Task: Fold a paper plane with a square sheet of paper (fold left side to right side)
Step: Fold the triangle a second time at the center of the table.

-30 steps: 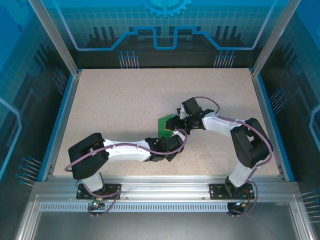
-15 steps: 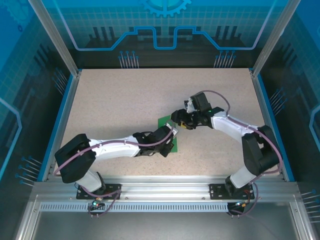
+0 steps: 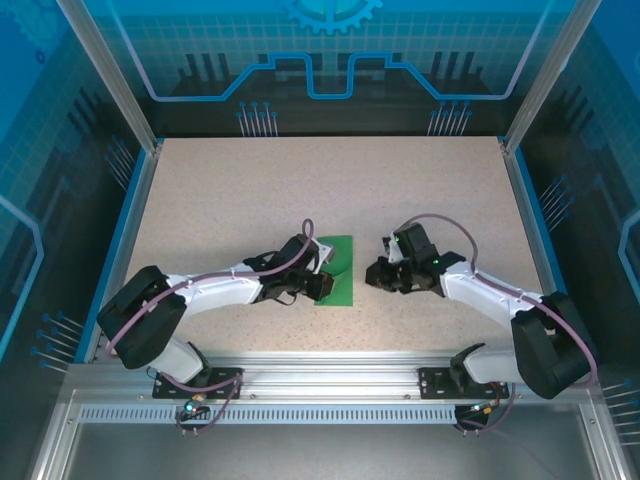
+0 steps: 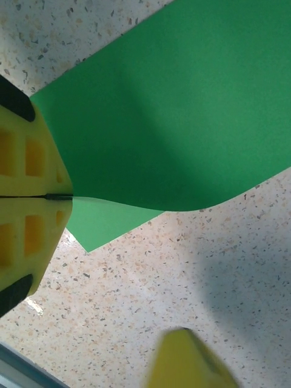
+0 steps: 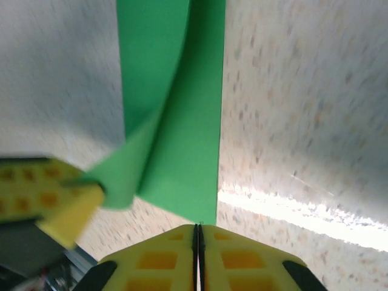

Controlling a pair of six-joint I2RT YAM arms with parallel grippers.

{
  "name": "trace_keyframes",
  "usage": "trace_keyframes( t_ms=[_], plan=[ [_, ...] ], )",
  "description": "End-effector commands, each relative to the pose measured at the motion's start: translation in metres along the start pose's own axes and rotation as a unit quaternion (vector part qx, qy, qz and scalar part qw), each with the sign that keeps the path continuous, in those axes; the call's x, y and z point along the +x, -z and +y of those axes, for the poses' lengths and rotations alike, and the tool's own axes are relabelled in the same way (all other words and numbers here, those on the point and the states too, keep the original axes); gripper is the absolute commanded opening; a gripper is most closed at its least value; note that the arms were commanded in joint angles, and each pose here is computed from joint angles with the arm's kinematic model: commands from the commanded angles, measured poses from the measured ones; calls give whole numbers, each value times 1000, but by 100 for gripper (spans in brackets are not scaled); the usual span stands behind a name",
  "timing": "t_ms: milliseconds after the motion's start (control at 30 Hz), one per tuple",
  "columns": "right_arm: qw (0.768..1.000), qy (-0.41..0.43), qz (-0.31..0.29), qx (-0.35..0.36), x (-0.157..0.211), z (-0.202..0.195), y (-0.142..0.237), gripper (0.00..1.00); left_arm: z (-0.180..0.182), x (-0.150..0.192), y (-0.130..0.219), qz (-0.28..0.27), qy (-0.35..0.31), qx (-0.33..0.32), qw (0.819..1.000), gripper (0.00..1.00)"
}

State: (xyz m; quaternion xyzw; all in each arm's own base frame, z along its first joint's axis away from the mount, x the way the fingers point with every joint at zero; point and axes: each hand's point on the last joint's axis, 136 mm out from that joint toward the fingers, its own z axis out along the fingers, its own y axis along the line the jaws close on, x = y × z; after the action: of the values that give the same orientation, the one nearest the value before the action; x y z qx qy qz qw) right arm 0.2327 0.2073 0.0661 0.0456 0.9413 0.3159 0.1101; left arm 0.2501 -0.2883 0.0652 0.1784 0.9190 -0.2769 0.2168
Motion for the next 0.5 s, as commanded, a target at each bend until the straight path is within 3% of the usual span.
trace_keyframes(
  t_ms=[0, 467],
  plan=[
    [1000, 11, 8, 8, 15, 3, -15, 4, -5, -3, 5, -4, 16, 30, 999, 6],
    [997, 41, 38, 54, 30, 12, -54, 1, 9, 0, 4, 8, 26, 12, 1000, 6]
  ],
)
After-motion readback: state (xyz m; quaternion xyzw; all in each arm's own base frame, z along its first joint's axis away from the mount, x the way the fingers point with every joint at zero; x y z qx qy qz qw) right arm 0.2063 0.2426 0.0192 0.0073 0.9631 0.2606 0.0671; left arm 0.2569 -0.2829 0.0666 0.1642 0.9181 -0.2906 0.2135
